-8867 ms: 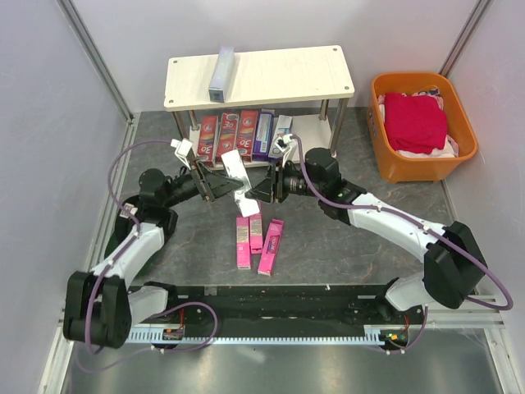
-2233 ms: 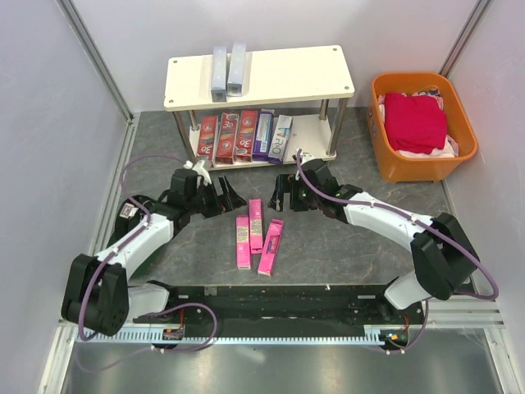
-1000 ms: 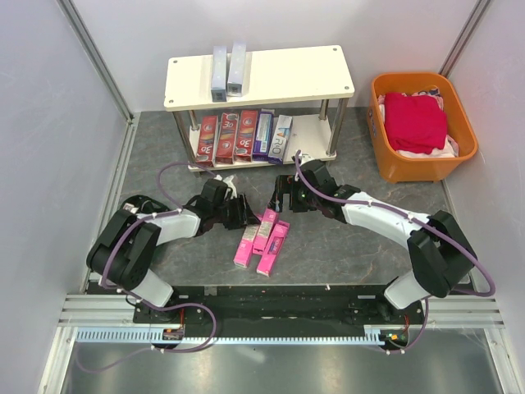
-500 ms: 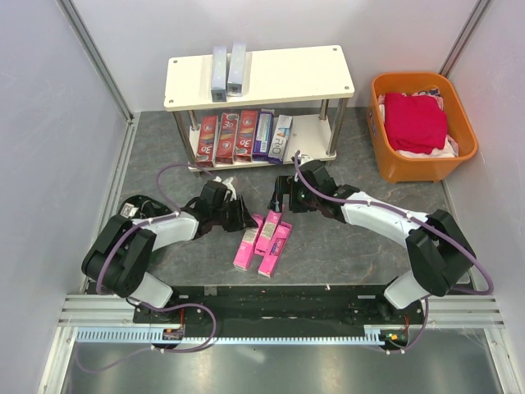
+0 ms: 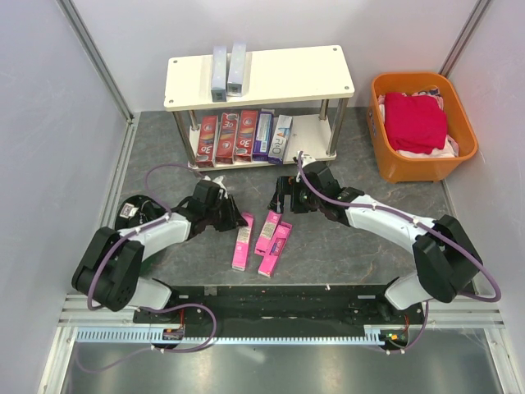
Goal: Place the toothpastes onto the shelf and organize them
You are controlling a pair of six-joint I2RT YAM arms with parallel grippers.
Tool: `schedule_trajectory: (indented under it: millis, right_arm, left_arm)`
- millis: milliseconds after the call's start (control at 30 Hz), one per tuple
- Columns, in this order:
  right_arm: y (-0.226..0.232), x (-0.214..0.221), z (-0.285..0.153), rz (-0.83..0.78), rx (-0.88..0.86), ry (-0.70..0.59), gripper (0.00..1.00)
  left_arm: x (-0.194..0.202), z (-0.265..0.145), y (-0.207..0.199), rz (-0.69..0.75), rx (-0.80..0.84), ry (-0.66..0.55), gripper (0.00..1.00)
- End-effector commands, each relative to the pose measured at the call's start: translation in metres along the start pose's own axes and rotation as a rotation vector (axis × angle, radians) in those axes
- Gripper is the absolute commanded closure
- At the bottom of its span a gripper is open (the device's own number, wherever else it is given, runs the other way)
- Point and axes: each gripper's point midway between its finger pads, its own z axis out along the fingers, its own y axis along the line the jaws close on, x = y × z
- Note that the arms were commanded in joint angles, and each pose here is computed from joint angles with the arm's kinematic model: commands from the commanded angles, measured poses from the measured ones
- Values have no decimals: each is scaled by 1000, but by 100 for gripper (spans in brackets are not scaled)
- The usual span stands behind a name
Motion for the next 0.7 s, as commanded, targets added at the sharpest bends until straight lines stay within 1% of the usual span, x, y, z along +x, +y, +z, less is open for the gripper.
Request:
schedule_trajectory:
  millis: [0,33,67,100,133,200,300,433,533,667]
  right_arm:
    - [10,-9,-6,-12,-42,-41,2]
    - [10,-9,-6,-12,-42,-41,2]
    - [9,-9,-5,-11,-41,-40,2]
    - [10,-8,-5,-11,-43,-38,2]
    - [9,-8,-4,-10,-43,-37,2]
    - [9,-8,-4,-10,-43,-37,2]
    - [8,-7,-4,-7,-40,-37,2]
    - [7,-6,-4,-9,-37,-34,2]
    - [6,-5,-3,-7,-33,-31,2]
    - [5,-4,-2,-6,-27,-29,2]
  left_arm:
    - [-15,-13,0,54,-26,-58,98]
    - [-15,-14,-2,58,-13,-52,93]
    - [-12,-14,-6,58,8,-37,83]
    - [-12,-14,-8,59,17,-36,59]
    - [-10,-14,-8,58,18,-28,48]
    - [-8,-13,-6,57,14,-23,33]
    - [-5,-11,-2,58,-1,-15,27]
    - [1,-3,4,82,-34,24,26]
    - [7,4,0,123,-38,51,26]
    - [11,10,-1,159,-71,56,28]
